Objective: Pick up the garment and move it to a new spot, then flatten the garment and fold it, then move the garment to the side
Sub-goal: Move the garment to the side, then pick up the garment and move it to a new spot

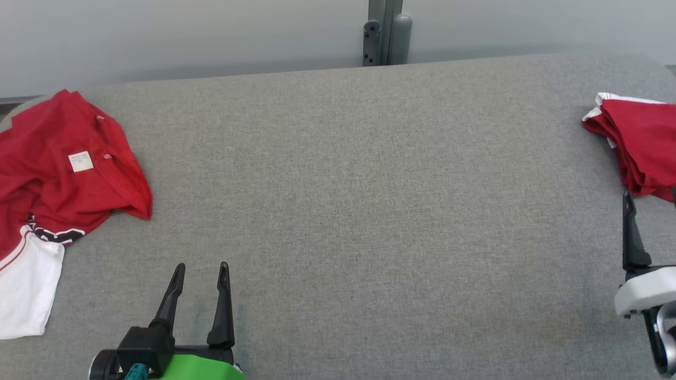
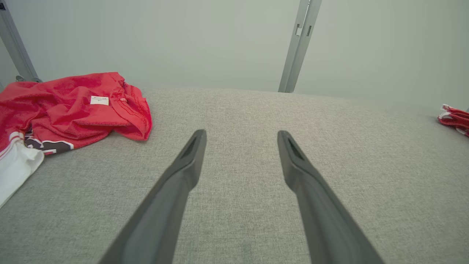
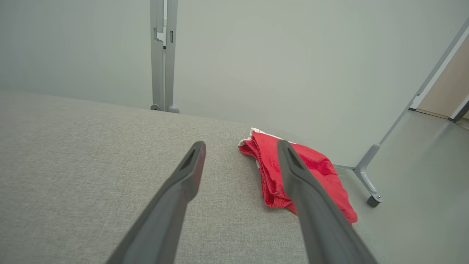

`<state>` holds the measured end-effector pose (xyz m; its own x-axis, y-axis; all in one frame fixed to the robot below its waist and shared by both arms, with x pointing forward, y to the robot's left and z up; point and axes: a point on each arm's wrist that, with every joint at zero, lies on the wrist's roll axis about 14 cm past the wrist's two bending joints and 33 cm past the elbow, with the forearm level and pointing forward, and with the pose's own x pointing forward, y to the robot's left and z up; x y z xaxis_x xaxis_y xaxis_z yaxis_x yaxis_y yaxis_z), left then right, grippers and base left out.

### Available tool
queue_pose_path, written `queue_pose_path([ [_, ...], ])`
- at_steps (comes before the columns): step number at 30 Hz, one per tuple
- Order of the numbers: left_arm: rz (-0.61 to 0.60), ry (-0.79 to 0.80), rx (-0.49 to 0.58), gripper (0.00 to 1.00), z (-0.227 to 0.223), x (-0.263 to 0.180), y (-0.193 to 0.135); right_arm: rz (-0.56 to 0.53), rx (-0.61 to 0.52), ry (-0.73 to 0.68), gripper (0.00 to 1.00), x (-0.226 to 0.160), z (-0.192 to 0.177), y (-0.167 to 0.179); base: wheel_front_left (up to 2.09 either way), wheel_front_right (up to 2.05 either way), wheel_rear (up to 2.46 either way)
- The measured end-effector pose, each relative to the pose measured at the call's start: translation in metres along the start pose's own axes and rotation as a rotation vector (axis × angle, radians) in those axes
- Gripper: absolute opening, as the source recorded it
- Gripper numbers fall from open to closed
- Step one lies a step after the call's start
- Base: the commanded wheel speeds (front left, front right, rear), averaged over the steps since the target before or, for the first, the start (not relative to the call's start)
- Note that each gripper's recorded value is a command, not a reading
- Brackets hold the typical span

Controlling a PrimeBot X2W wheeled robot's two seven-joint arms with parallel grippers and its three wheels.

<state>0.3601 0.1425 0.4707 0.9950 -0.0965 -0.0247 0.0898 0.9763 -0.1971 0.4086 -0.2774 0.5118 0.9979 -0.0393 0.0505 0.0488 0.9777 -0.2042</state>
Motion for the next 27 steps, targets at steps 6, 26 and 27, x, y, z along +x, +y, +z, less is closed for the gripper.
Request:
queue_pose_path([
  [6, 0.027, -0.039, 0.035, 1.0, 0.013, -0.015, 0.013, -0.007, 0.073, -0.054, 1.0, -0.026, 0.015, 0.03, 0.0, 0.0, 0.0],
  [26, 0.054, -0.044, 0.033, 1.0, 0.015, -0.023, 0.023, 0.006, 0.144, -0.026, 1.0, -0.056, 0.009, 0.056, 0.0, 0.0, 0.0],
  [27, 0.059, -0.045, 0.032, 1.0, 0.015, -0.024, 0.024, 0.013, 0.148, -0.022, 1.0, -0.057, 0.008, 0.059, 0.0, 0.0, 0.0],
])
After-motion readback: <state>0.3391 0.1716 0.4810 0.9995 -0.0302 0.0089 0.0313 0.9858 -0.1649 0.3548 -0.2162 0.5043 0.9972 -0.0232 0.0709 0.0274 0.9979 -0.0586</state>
